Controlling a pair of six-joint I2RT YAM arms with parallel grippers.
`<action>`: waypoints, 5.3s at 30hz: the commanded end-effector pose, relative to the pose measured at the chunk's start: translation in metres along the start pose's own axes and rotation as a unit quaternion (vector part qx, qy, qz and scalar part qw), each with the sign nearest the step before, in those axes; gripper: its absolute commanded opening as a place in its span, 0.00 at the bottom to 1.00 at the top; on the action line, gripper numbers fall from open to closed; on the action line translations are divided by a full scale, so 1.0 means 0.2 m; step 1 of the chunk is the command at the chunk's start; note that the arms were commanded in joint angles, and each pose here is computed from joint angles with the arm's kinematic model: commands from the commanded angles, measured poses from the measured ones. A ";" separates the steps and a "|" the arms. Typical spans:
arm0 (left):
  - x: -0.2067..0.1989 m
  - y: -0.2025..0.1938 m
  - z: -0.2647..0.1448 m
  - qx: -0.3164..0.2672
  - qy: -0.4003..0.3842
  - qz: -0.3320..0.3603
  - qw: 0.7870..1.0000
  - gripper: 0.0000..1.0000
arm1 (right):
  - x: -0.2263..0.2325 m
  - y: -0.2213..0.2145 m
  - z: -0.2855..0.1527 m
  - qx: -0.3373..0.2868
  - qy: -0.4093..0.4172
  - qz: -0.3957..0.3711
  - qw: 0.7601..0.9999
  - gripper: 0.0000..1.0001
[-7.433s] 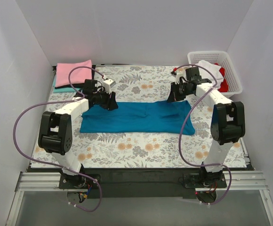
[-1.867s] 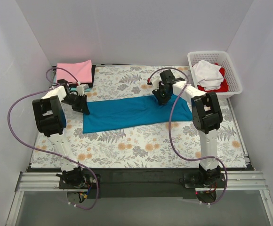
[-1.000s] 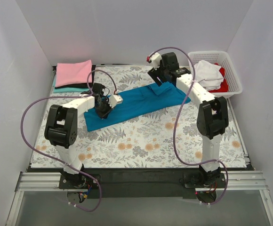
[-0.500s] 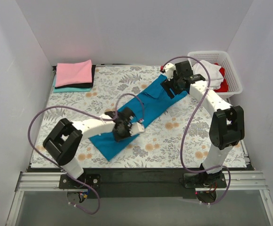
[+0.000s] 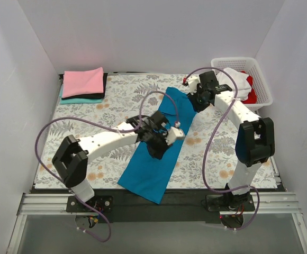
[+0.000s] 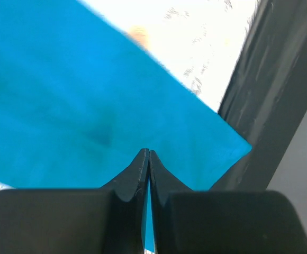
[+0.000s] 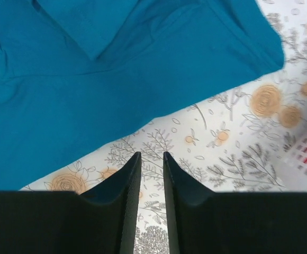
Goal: Fold and stack the t-shirts
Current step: Fold the tshirt
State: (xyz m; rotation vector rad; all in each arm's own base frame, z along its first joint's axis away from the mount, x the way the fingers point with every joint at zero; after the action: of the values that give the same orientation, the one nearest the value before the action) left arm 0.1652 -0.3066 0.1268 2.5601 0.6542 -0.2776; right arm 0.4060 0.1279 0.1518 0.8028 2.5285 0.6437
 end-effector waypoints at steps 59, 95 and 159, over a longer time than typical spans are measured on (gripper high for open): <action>0.23 -0.32 -0.38 -0.272 0.027 0.228 0.934 0.64 | 0.91 -0.27 -0.49 -0.258 0.140 -0.445 0.846 0.98; 0.22 -0.50 0.26 -0.161 -0.010 0.296 0.942 0.28 | 1.31 -0.78 -0.11 -0.122 0.277 -0.518 0.800 0.17; 1.13 0.42 -0.27 -0.319 0.095 0.166 0.928 0.00 | 0.34 0.31 0.11 -0.242 0.057 -0.495 0.833 0.01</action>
State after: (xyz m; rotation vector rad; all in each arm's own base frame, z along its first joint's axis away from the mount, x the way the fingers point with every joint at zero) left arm 0.3907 -0.2537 0.1198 2.0508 0.3277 0.2034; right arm 0.3732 0.2135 0.1342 -0.6705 2.3518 0.8548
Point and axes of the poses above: each gripper's point midway between its finger pads, its own z axis out along the fingers, its own x axis along the line the jaws close on, y = z × x, the point moved 3 cm from there along -z, back along the fingers, and after that the axes turned 12 degrees about -z, right-handed, at the moved point
